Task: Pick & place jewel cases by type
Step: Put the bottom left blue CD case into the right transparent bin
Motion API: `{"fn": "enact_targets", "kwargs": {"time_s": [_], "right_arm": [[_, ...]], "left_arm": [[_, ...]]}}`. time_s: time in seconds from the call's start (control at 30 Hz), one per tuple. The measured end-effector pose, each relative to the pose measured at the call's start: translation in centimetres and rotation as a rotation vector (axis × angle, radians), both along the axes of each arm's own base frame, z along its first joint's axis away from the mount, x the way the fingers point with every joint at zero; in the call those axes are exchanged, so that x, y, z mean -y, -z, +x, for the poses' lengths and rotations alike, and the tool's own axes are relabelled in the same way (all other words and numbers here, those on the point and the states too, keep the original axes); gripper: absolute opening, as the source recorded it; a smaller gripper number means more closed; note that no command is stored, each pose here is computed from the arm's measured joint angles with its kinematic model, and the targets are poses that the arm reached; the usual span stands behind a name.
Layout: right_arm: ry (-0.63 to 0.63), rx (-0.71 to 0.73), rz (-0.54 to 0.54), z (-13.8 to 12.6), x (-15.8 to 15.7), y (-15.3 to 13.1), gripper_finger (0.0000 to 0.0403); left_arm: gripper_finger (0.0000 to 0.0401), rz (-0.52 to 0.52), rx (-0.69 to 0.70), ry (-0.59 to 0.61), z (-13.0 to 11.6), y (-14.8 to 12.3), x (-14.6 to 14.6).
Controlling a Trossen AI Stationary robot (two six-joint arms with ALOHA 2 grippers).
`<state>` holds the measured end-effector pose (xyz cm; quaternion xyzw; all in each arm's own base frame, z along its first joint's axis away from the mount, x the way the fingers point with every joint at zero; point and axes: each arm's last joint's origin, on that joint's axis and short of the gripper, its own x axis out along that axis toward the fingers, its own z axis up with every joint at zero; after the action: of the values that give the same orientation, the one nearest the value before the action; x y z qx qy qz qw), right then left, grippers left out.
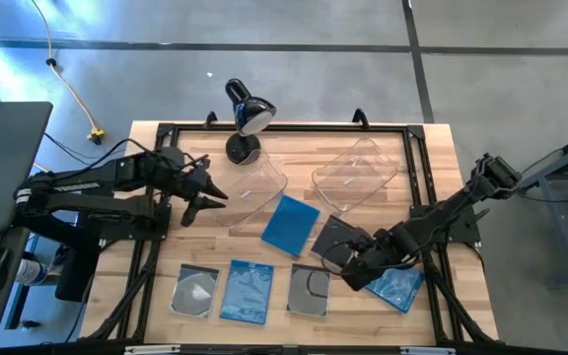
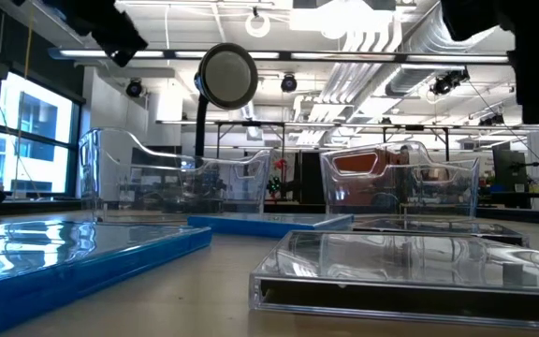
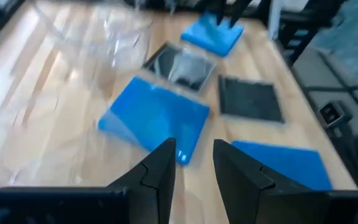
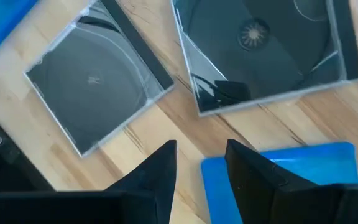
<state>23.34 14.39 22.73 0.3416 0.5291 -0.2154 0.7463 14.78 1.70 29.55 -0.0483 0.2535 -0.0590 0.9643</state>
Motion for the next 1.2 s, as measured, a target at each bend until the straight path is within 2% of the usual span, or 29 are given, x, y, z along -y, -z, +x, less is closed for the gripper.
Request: {"fn": "enact_targets", "kwargs": {"time_s": [0.07,0.27,0.37,0.53,0.67,0.8,1.03,1.2], "right_arm": [[-0.004,0.001,-0.007,0.6,-0.3,0.7,0.0126],[-0.043,0.066,-0.024,3.4,-0.9,3.2,0.0126],[-0.066,0.164,-0.026,5.1,-0.5,3.4,0.0126],[-0.17,0.347,-0.06,7.6,1.0,2.6,0.0126],[-0.259,0.508,-0.08,9.7,2.5,1.8,0.0126],[-0.363,0.609,-0.16,11.5,3.5,2.2,0.0126],[-0.443,0.578,-0.268,13.0,4.8,4.9,0.0128],[-0.562,0.7,-0.416,14.3,4.8,5.2,0.0149]], "left_arm": [[0.0107,-0.011,-0.007,0.017,-0.1,0.1,0.1],[0.0078,-0.047,0.053,0.183,0.2,-0.5,1.6],[0.0061,-0.03,0.085,0.244,0.4,-0.7,2.8],[0.0056,0.04,0.093,0.234,0.3,-0.8,4.6],[0.0056,0.013,0.035,0.24,0.2,-0.3,6.0],[0.0076,0.037,-0.005,0.247,0.6,0.3,7.4],[0.0149,0.154,-0.067,0.158,1.9,1.6,8.5],[0.017,0.113,-0.086,0.153,2.4,1.9,8.8]]}}
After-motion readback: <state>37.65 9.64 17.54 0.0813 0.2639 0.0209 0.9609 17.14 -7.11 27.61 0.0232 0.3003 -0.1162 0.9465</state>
